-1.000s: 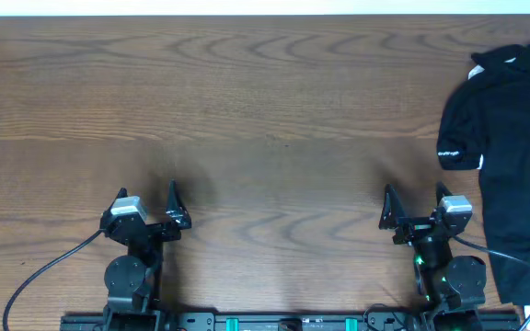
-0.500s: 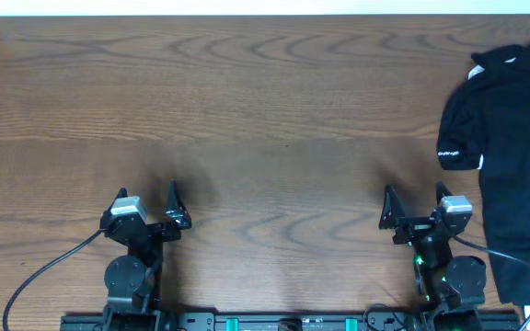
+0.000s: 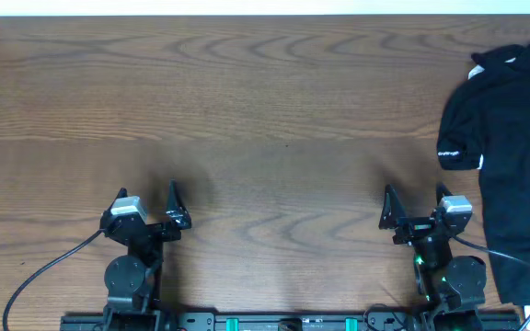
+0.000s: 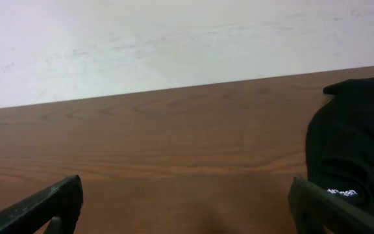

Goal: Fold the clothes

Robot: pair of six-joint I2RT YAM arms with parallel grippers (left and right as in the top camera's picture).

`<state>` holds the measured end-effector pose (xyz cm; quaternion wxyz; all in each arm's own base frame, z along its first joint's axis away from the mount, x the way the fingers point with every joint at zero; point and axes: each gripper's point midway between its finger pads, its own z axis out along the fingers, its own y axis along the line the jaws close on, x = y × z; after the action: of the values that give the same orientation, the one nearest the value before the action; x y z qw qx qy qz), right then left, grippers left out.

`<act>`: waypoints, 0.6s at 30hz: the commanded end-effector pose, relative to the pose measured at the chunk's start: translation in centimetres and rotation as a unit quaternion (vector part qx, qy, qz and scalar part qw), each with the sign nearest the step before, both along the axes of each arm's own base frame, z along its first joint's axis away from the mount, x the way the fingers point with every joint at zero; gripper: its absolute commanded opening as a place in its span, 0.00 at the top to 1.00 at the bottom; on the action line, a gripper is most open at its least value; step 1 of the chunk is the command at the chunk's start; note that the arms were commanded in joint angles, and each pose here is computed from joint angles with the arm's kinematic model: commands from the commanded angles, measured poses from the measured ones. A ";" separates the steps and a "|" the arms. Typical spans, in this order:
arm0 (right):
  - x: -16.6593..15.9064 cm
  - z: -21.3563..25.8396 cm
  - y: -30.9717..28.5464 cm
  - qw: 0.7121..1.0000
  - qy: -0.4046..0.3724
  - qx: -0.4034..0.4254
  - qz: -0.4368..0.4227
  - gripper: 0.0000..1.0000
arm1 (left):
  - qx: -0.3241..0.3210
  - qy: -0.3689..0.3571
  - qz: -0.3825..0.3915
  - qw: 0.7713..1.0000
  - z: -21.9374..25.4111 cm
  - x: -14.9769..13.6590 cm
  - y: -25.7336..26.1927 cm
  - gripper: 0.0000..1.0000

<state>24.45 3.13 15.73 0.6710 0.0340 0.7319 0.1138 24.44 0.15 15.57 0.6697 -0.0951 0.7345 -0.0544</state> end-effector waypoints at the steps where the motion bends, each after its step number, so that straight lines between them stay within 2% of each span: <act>1: -0.1 0.0 0.3 1.000 -0.001 -0.001 0.006 0.01 | 0.010 0.026 0.003 1.000 -1.7 -0.1 0.1 0.02; 9: -1.0 2.1 -0.3 1.000 0.017 -0.005 -0.006 0.01 | 0.010 0.026 0.003 1.000 -1.7 -0.1 0.1 0.02; 18: -2.3 9.6 -0.9 0.999 0.032 -0.009 -0.019 0.01 | 0.010 0.026 0.003 1.000 -1.7 -0.1 0.1 0.02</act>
<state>22.19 2.37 22.63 0.6478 0.0429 0.7540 0.0999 24.44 0.15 15.59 0.6700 -0.0951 0.7343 -0.0545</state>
